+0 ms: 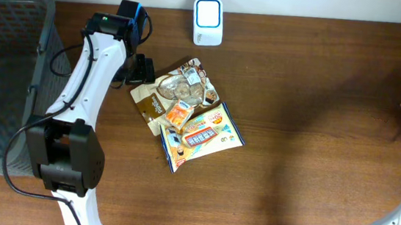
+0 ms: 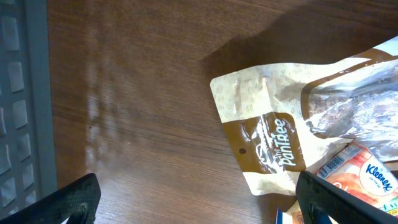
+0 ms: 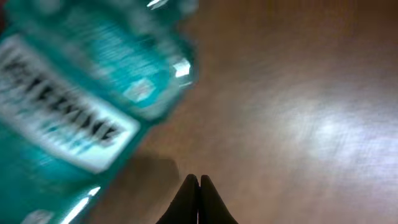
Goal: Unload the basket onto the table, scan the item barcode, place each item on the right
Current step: 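Move the right gripper back over the pile of items, then grasp an orange Kleenex pack from the pile with the right gripper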
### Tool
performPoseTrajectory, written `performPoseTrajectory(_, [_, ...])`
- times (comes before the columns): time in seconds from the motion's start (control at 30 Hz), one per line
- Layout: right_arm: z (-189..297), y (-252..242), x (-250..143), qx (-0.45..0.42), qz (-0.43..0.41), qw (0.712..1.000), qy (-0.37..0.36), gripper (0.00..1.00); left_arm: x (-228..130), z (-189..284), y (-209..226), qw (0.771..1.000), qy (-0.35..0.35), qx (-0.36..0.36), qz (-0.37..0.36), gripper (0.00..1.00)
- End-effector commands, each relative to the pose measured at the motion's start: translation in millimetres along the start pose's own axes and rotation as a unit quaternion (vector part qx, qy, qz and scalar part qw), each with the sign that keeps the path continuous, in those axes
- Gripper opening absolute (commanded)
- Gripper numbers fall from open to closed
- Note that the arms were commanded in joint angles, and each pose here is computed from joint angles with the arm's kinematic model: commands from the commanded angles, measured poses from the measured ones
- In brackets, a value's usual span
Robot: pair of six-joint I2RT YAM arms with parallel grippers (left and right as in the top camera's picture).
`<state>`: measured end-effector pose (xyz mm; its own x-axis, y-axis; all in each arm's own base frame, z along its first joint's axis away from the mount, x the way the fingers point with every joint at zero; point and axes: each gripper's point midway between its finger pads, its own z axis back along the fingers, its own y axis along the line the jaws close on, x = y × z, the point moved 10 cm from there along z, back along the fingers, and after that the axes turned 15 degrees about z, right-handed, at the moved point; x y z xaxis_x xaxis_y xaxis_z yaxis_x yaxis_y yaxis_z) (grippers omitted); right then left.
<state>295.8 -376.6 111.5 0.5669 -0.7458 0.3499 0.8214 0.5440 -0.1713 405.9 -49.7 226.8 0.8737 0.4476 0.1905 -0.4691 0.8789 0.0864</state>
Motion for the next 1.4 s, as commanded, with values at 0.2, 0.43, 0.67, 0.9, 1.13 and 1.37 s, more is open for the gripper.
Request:
performPoseTrajectory(0.2, [-20, -4, 13, -0.028, -0.011, 0.998, -0.052, 0.04, 0, -1, 0, 1.000, 0.002, -0.001, 0.008, 0.99])
performPoseTrajectory(0.43, [-17, 18, 25, 0.115, 0.027, 0.989, -0.094, 0.04, 0, -1, 0, 1.000, 0.002, -0.001, 0.008, 0.99])
performPoseTrajectory(0.67, [11, 15, 32, 0.133, 0.033, 0.984, -0.111, 0.09, 0, -1, 0, 1.000, 0.002, -0.001, 0.008, 0.99])
performPoseTrajectory(0.9, [152, 39, 41, 0.205, 0.072, 0.953, -0.210, 0.53, 0, -1, 0, 1.000, 0.002, -0.001, 0.008, 0.99])
performPoseTrajectory(1.13, [244, 224, -69, 0.524, 0.285, 0.799, -0.075, 0.89, 0, 0, -1, 1.000, 0.001, -0.001, 0.008, 0.99])
performPoseTrajectory(1.37, [301, 353, -231, 0.500, 0.440, 0.745, -0.003, 0.99, 0, -1, 0, 1.000, 0.002, -0.001, 0.008, 0.99])
